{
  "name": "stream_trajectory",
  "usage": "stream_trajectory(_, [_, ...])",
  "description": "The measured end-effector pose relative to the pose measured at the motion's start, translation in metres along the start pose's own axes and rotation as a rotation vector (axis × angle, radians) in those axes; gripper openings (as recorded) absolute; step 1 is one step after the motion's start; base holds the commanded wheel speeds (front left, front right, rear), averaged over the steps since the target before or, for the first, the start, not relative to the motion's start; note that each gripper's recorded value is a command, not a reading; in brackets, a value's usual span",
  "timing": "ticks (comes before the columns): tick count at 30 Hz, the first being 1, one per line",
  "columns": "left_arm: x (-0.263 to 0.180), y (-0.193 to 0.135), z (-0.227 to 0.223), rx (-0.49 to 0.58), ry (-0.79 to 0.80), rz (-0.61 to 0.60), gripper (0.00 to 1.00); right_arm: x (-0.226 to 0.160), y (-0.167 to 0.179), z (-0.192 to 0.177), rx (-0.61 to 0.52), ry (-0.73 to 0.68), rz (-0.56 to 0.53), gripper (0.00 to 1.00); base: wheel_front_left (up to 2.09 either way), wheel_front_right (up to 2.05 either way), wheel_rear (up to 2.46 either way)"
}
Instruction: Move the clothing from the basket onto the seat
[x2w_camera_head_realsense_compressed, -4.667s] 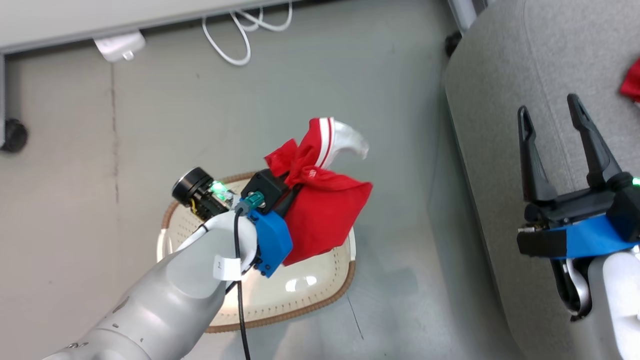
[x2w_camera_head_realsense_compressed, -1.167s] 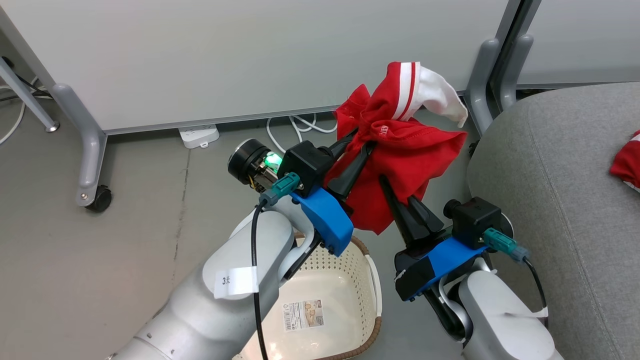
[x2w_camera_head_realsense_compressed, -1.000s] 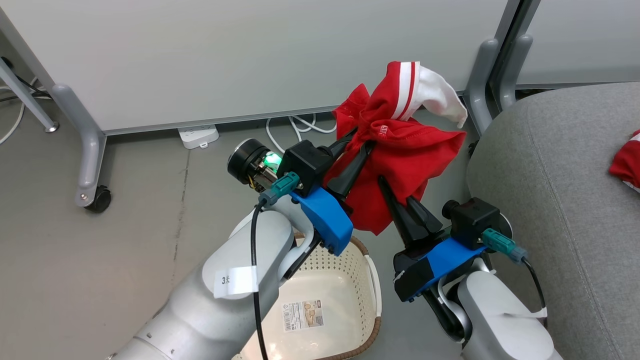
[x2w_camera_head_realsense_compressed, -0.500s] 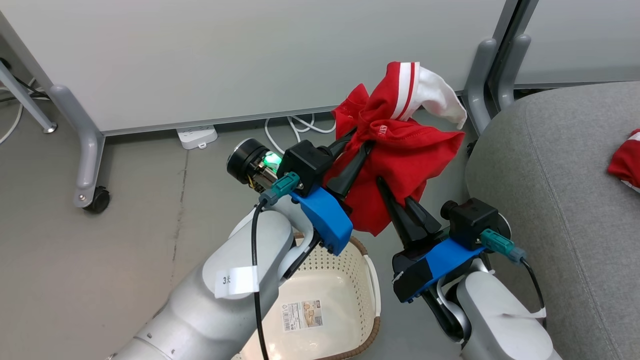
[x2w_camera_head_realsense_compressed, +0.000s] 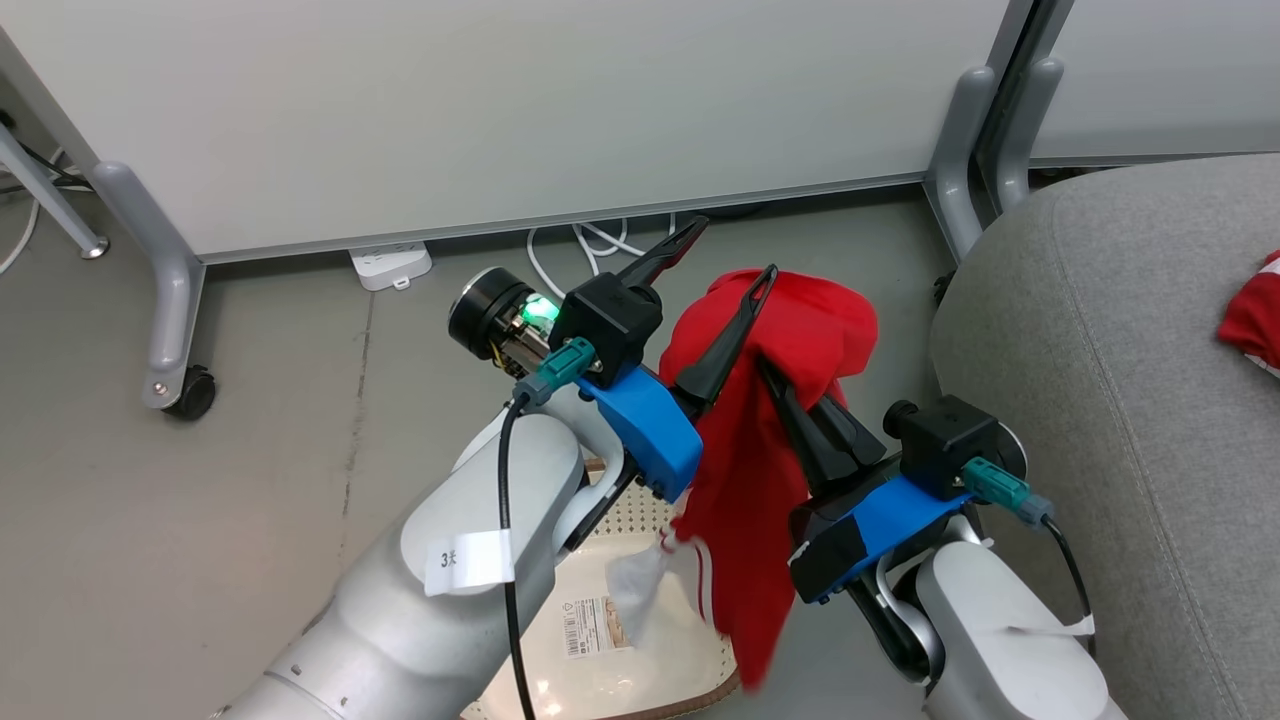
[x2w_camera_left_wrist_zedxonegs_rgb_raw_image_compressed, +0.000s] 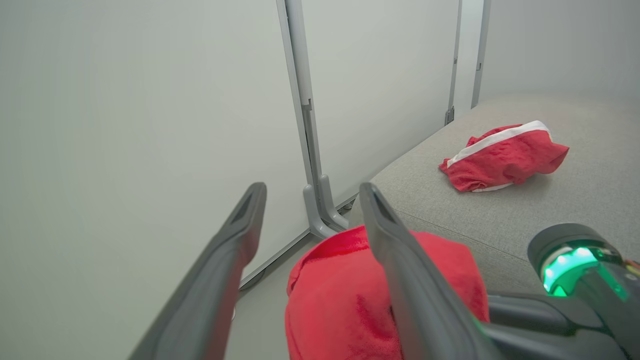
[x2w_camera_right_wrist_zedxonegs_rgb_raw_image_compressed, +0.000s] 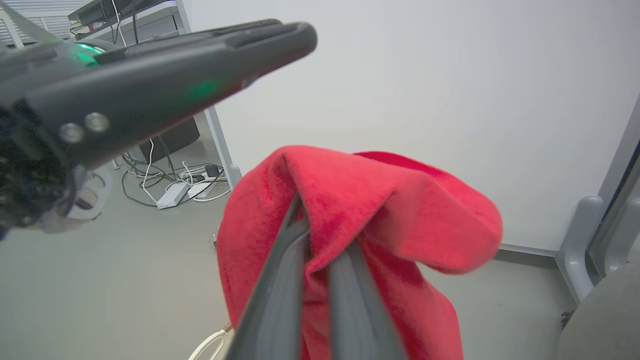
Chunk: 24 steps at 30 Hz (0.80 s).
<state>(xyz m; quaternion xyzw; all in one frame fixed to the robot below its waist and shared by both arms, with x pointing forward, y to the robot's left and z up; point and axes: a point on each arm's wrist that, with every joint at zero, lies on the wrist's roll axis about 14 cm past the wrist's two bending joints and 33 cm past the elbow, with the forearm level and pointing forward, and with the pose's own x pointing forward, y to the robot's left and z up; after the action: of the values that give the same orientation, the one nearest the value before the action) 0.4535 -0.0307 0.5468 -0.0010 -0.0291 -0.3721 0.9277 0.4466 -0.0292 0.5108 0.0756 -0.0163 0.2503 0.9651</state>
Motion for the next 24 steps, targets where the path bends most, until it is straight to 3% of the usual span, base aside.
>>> stream_trajectory(11, [0.007,-0.003,-0.006,-0.003,0.007,-0.018,1.0,-0.004,-0.02,0.0,-0.01,-0.002,-0.055,0.0,0.0,0.0,0.0])
stream_trajectory(24, [0.03,-0.028,-0.036,-0.029,0.052,-0.127,1.0,-0.023,-0.094,0.019,-0.053,-0.059,-0.259,0.0,0.0,0.0,0.0])
